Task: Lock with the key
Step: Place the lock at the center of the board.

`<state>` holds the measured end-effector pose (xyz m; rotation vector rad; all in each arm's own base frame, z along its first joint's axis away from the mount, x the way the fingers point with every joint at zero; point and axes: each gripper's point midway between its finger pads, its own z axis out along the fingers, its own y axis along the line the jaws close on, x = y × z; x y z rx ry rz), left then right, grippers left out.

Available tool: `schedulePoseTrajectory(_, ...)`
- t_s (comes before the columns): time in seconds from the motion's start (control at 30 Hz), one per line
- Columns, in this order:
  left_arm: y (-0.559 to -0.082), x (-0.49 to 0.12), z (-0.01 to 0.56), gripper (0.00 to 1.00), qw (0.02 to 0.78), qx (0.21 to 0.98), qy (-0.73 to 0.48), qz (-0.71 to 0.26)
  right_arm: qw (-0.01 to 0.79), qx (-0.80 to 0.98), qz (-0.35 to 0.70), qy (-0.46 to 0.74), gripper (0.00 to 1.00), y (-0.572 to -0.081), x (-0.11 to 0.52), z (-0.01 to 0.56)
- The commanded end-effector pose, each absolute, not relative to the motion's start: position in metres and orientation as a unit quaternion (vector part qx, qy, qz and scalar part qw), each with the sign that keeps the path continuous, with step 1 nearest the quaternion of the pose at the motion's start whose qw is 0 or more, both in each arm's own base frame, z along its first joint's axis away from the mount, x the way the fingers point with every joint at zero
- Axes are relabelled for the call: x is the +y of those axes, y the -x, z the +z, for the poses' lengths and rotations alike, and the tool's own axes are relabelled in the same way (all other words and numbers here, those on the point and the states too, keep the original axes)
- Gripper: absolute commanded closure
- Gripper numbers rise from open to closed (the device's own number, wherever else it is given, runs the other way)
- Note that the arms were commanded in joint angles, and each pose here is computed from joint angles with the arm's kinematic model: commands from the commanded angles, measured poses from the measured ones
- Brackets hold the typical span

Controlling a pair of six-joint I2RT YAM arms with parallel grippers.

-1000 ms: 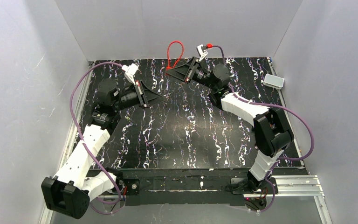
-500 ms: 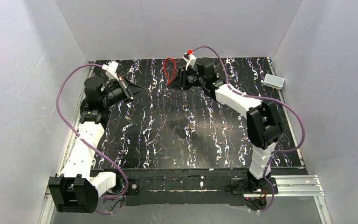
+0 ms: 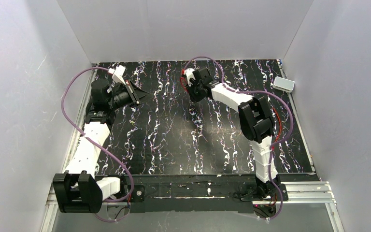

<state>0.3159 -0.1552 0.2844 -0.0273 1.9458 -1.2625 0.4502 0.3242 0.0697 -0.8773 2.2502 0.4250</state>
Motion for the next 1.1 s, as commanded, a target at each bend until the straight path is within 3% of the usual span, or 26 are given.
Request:
schedulePoseTrajectory(0.0,-0.323,-0.153,0.277,1.00,0.399,0.772,0.006,-0.495,0.415,0.821,-0.004,0.391,0.94,-0.494,0.292,0.096)
schedulePoseTrajectory(0.13,-0.328,-0.154,0.274,1.00,0.392,0.773,0.010,-0.499,0.432,0.789,-0.069,0.431,0.91,-0.505,0.281,0.096)
schedulePoseTrajectory(0.73,-0.329,-0.153,0.275,1.00,0.394,0.770,0.007,-0.502,0.437,0.706,-0.130,0.542,0.85,-0.512,0.299,0.076)
schedulePoseTrajectory(0.87,-0.329,-0.152,0.275,1.00,0.394,0.770,0.007,-0.502,0.439,0.687,-0.138,0.562,0.70,-0.511,0.306,0.071)
schedulePoseTrajectory(1.0,-0.329,-0.152,0.275,1.00,0.394,0.770,0.008,-0.502,0.440,0.670,-0.153,0.578,0.67,-0.511,0.309,0.072)
schedulePoseTrajectory(1.07,-0.329,-0.152,0.276,1.00,0.393,0.769,0.007,-0.504,0.439,0.663,-0.152,0.587,0.56,-0.509,0.310,0.073)
